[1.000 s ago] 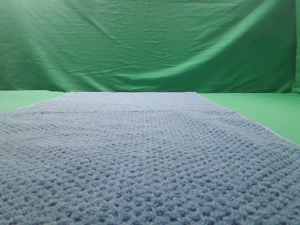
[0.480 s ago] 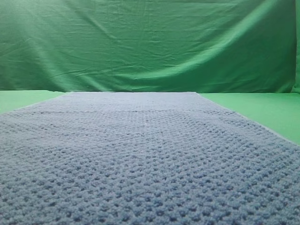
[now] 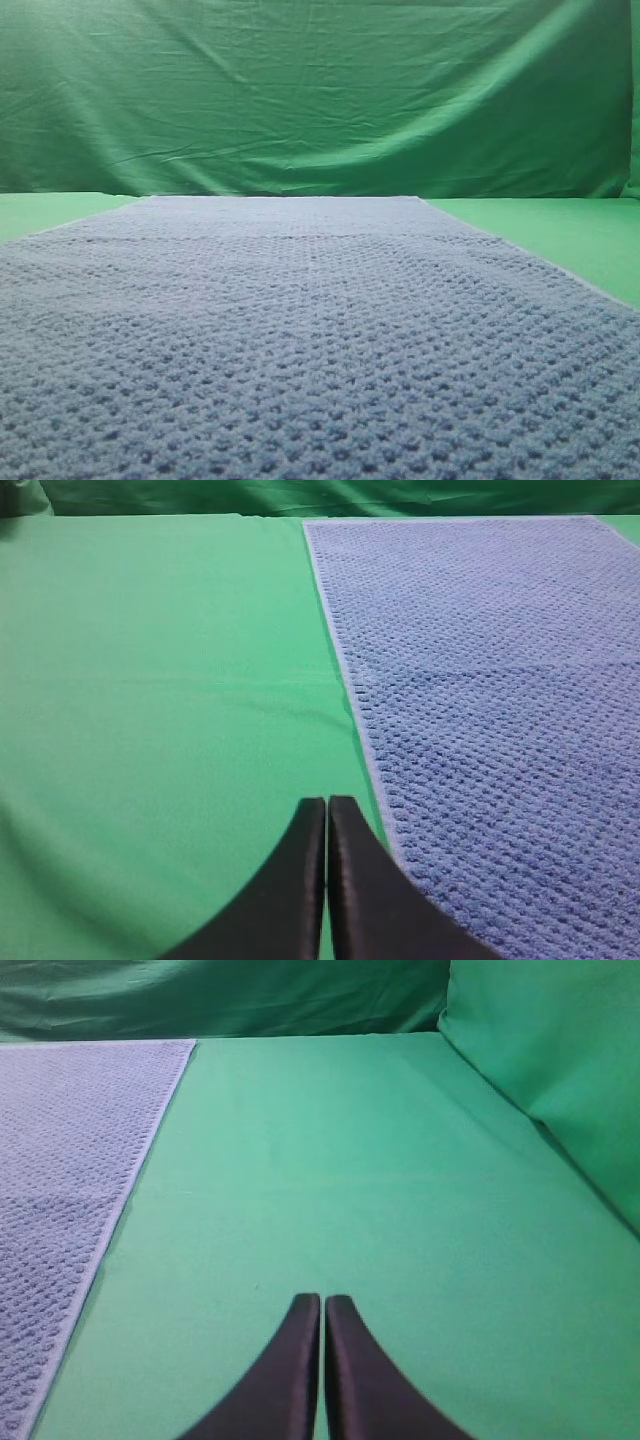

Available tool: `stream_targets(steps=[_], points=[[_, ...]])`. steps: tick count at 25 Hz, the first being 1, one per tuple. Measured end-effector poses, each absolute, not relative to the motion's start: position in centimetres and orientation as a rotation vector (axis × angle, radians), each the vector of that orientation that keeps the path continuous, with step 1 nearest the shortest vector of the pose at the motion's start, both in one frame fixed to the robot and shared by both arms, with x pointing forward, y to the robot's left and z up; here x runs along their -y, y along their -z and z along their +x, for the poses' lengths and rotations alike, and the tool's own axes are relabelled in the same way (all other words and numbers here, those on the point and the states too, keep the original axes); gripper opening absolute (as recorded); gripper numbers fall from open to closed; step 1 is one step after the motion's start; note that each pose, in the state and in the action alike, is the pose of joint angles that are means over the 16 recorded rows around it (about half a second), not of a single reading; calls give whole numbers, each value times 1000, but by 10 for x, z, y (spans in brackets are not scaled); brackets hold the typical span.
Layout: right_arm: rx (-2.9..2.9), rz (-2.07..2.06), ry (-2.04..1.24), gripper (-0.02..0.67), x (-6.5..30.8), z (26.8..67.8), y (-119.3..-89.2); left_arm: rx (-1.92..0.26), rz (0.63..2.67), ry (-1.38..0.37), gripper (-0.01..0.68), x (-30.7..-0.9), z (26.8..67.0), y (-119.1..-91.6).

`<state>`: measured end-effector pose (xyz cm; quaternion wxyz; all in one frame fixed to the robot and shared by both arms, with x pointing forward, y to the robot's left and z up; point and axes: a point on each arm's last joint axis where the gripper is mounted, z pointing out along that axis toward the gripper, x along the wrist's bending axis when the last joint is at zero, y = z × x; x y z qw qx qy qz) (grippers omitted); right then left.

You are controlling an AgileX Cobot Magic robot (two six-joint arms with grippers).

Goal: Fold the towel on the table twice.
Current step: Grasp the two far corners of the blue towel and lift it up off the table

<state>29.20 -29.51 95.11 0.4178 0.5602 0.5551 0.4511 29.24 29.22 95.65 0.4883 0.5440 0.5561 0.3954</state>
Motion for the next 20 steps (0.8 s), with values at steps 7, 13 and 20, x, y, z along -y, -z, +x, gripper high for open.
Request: stream_targets(steps=[7,13,20], points=[[-1151,1502,-1433,0,292,294,-965,-1346,1128,-916,0,-293,294,-966],[-891,1580,-1653,0,296,295,-977,-1340,947,-896,0,-297,295,-976],[-863,1528,-1683,0,296,293,-994,-1306,928,-892,0,-296,293,-994]])
